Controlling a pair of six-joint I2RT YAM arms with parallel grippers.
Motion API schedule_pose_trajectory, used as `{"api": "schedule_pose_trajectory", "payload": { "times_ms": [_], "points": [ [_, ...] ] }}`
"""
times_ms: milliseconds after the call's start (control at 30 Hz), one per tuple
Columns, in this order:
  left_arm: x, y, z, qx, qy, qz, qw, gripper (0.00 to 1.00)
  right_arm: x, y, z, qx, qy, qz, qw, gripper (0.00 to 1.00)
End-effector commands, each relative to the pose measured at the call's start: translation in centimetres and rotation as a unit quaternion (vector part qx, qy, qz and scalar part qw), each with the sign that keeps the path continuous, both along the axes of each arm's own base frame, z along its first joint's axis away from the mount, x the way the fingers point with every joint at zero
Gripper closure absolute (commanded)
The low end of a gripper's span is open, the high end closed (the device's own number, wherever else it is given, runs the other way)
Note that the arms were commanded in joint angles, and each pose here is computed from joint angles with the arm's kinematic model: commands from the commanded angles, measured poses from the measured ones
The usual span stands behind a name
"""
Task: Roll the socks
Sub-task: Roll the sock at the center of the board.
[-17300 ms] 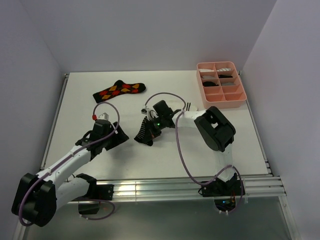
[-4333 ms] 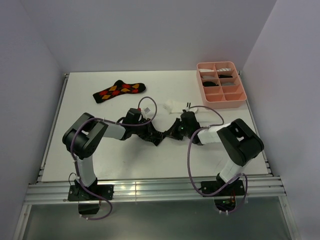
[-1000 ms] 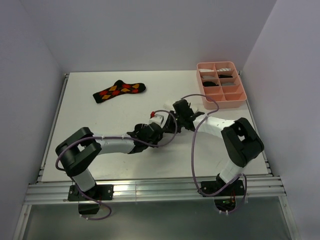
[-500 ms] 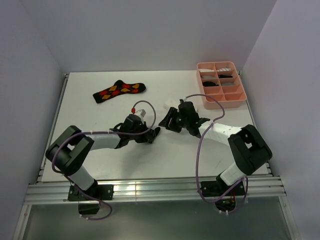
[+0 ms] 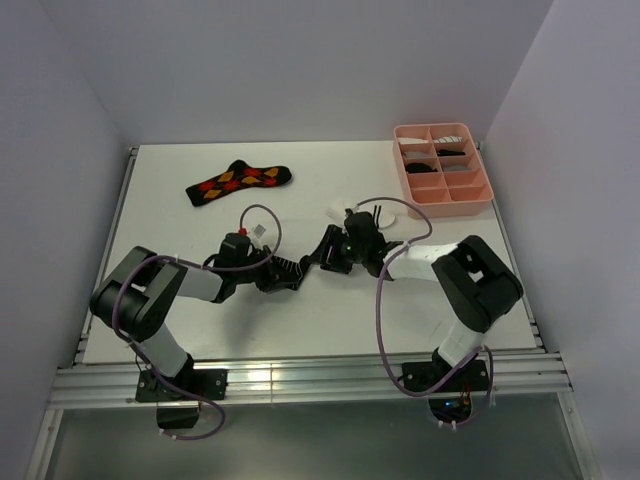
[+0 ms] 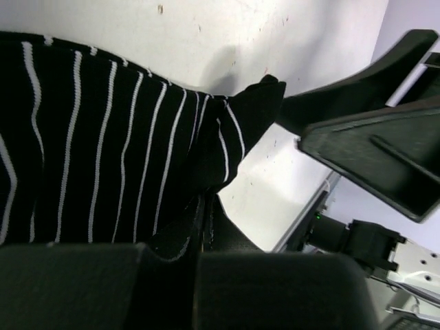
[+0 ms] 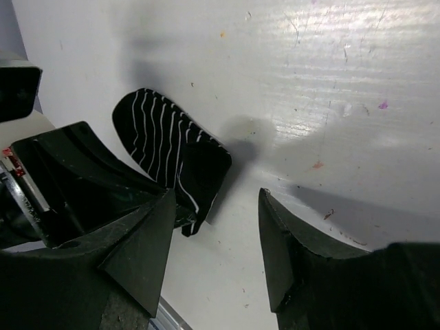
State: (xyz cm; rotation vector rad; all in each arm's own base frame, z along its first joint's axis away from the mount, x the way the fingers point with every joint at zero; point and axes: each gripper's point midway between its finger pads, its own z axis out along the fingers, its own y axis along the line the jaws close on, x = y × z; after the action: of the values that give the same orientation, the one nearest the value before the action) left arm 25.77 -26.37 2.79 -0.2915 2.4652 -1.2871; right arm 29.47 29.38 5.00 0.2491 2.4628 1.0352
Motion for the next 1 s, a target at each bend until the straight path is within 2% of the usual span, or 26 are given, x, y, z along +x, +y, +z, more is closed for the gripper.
{"api": "schedule_pose_trajectory", "payload": {
  "times_ms": [0, 267, 433, 467, 567, 600, 667, 700, 733, 900, 967],
  "points": [
    [-0.6, -0.3, 0.4, -0.028, 0.012, -0.008, 1.0, 0.99, 0.6, 1.7, 0.9, 0.022, -0.018, 0.009, 1.0, 0.42],
    [-0.8, 0.0, 0.0, -0.035, 0.024, -0.001, 0.999, 0.99, 0.4, 3.5, -0.4, 0.027, -0.006, 0.028, 0.999, 0.43],
    [-0.9, 0.6, -0.5, -0.032, 0.033, 0.011, 0.999, 0.99, -0.1, 4.0, -1.4, 0.022, 0.009, 0.037, 0.999, 0.48],
    [-0.9, 0.6, -0.6, -0.032, 0.037, 0.012, 0.999, 0.99, -0.3, 4.0, -1.8, 0.018, 0.017, 0.039, 0.999, 0.5],
    [-0.9, 0.8, -0.9, -0.031, 0.041, 0.015, 0.999, 0.99, -0.5, 3.6, -2.3, 0.001, 0.023, 0.039, 0.999, 0.66],
    [-1.0, 0.8, -1.0, -0.027, 0.044, 0.016, 0.999, 0.99, -0.4, 3.4, -2.5, -0.01, 0.022, 0.037, 0.999, 0.76],
    [-0.8, 1.0, -1.1, -0.019, 0.037, 0.015, 0.999, 0.99, -0.5, 2.9, -2.4, -0.032, 0.025, 0.039, 0.998, 0.86],
    [-0.6, 1.0, -1.1, -0.014, 0.035, 0.016, 0.999, 0.99, -0.4, 2.7, -2.5, -0.041, 0.027, 0.038, 0.998, 0.97],
    [-0.5, 1.2, -1.2, -0.004, 0.036, 0.018, 0.999, 0.99, -0.6, 2.0, -2.8, -0.064, 0.037, 0.032, 0.997, 1.0],
    [0.3, 1.7, -0.7, 0.035, 0.001, 0.011, 0.999, 0.99, 0.6, 0.5, -1.9, -0.139, 0.041, 0.022, 0.989, 1.0],
    [1.3, 1.7, 0.2, 0.055, -0.034, 0.011, 0.998, 0.9, 0.8, -0.3, -1.8, -0.176, 0.053, 0.017, 0.983, 1.0]
  ]
}}
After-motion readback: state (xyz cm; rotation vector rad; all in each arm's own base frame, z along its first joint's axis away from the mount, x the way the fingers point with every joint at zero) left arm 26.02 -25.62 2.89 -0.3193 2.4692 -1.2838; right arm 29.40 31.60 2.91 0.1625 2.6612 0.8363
